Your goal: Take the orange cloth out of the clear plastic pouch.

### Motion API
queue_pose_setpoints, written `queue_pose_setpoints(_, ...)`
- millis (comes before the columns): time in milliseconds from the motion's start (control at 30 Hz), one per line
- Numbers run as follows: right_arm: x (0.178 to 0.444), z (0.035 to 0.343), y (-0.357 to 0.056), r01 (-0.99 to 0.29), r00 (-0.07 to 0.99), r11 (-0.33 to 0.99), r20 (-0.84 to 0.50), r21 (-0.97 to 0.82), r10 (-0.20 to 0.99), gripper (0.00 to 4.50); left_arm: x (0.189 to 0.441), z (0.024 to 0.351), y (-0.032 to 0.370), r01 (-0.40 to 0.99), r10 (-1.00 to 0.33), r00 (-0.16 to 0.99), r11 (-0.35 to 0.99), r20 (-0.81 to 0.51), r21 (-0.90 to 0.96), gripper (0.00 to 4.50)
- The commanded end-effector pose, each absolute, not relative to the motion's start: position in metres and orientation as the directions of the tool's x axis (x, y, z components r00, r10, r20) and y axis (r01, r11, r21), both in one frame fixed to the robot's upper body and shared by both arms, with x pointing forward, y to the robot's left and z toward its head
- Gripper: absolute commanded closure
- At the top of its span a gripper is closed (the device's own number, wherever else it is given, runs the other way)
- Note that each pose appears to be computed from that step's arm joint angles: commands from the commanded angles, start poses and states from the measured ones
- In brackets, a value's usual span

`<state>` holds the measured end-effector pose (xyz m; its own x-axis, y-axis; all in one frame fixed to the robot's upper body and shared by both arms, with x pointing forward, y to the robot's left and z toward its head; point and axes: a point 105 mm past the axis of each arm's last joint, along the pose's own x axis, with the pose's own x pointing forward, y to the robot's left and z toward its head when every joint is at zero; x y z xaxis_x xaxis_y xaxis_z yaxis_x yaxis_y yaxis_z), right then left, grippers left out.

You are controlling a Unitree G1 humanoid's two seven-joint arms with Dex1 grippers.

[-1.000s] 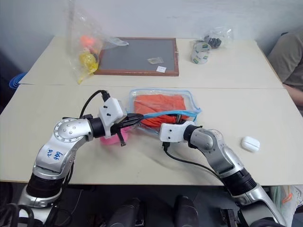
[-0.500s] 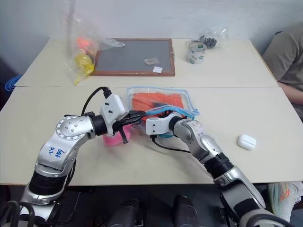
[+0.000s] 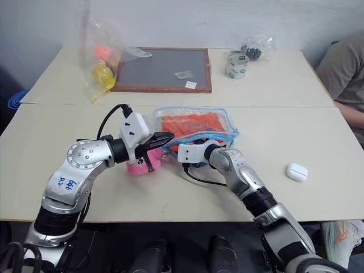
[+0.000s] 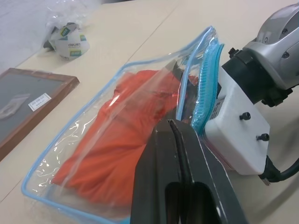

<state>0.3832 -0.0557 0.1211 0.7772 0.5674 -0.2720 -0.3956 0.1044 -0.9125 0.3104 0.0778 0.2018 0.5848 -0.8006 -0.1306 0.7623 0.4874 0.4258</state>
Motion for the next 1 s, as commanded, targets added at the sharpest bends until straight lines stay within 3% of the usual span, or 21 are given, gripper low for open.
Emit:
queue_pose_setpoints(33,0.376,0.096,-0.082,-0.521,0.755,0.105,-0.4,-0.847,0.519,4.49,0.308,0.212,0.08,0.738,-0.798,0.596,0.503,-0.086,0.451,4.5)
queue_pose_setpoints(200,0.357,0.119,-0.099,-0.573,0.693,0.095,-0.42,-0.814,0.586,4.49,0.31,0.21,0.083,0.733,-0.791,0.606,0.514,-0.085,0.446,4.5)
queue_pose_setpoints(333,0.351,0.131,-0.104,-0.559,0.679,0.057,-0.417,-0.827,0.605,4.49,0.299,0.212,0.069,0.78,-0.841,0.538,0.468,-0.063,0.416,4.5)
queue_pose_setpoints(433,0.35,0.125,-0.098,-0.559,0.67,0.032,-0.428,-0.829,0.607,4.5,0.282,0.215,0.055,0.846,-0.905,0.422,0.371,-0.055,0.383,3.94)
queue_pose_setpoints(500,0.35,0.122,-0.095,-0.563,0.67,0.047,-0.423,-0.825,0.61,4.5,0.277,0.214,0.052,0.858,-0.919,0.386,0.328,-0.075,0.395,3.33)
queue_pose_setpoints(633,0.35,0.122,-0.093,-0.559,0.676,0.056,-0.416,-0.827,0.608,4.5,0.282,0.206,0.054,0.856,-0.915,0.378,0.286,-0.143,0.431,2.07)
queue_pose_setpoints(733,0.352,0.123,-0.092,-0.552,0.684,0.066,-0.406,-0.831,0.606,4.5,0.301,0.193,0.06,0.803,-0.865,0.441,0.26,-0.241,0.536,1.16)
queue_pose_setpoints(1000,0.35,0.122,-0.091,-0.551,0.681,0.056,-0.409,-0.833,0.608,4.5,0.324,0.191,0.045,0.757,-0.861,0.464,0.263,-0.209,0.598,1.16)
